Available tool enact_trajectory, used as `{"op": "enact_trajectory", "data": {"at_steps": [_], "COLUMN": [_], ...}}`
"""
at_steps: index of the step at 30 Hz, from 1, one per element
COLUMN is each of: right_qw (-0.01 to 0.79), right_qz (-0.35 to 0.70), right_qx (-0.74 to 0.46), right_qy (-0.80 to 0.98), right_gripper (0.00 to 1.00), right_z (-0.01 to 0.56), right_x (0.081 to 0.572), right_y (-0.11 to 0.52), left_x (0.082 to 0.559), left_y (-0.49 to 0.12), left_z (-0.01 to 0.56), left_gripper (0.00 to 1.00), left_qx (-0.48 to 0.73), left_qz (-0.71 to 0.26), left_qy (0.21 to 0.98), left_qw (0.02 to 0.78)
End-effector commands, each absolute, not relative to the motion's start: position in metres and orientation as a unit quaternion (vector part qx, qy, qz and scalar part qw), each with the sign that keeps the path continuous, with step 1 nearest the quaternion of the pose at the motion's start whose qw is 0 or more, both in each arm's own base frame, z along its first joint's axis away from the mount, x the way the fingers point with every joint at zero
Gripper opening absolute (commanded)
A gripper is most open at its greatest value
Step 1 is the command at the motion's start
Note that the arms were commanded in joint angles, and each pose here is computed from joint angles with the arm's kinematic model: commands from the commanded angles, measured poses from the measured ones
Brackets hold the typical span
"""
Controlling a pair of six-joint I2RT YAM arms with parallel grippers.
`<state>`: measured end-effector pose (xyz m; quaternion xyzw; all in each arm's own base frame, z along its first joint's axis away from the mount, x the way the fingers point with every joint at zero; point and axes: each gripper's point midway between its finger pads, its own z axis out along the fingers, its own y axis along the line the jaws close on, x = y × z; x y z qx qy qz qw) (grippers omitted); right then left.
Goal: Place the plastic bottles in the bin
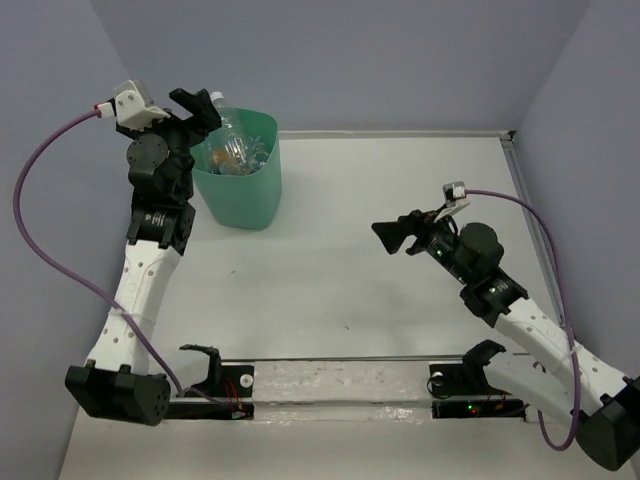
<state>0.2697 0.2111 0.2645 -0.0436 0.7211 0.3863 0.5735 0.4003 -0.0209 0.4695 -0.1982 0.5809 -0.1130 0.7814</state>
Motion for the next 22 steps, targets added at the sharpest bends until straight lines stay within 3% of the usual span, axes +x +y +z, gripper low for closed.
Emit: {"op": "enact_trajectory", "data": {"at_steps": [1,9,13,22], "right_qw": [0.637,0.718,0.740,0.746], "right_qz": [0.393,0.292,0.245,0.234], "right_qx": [-0.052,0.024,0.071,0.082], "right_qy": [0.661,0.631,0.623,0.618], "right_gripper": [1.00,1.00,1.00,1.00], "right_z": [0.335,0.372,0.375,0.366], "right_x": [0.257,0.243,0.234,0.229], "right_y": [0.197,0.127,0.092,0.082], "left_x": [0.349,0.257,0.235,0.222], "left_y": [-0.059,-0.087,-0.088,-0.084], "left_z": [0.454,0.419,0.406,0.380], "left_gripper": [0.99,0.99,0.99,0.99], "left_qx": [-0.132,-0.026,-0.011,-0.010], "left_qz": [-0.203,-0.268,-0.274,-0.257], "left_qy": [0.620,0.641,0.635,0.649], "left_qw": [0.746,0.719,0.722,0.716]}}
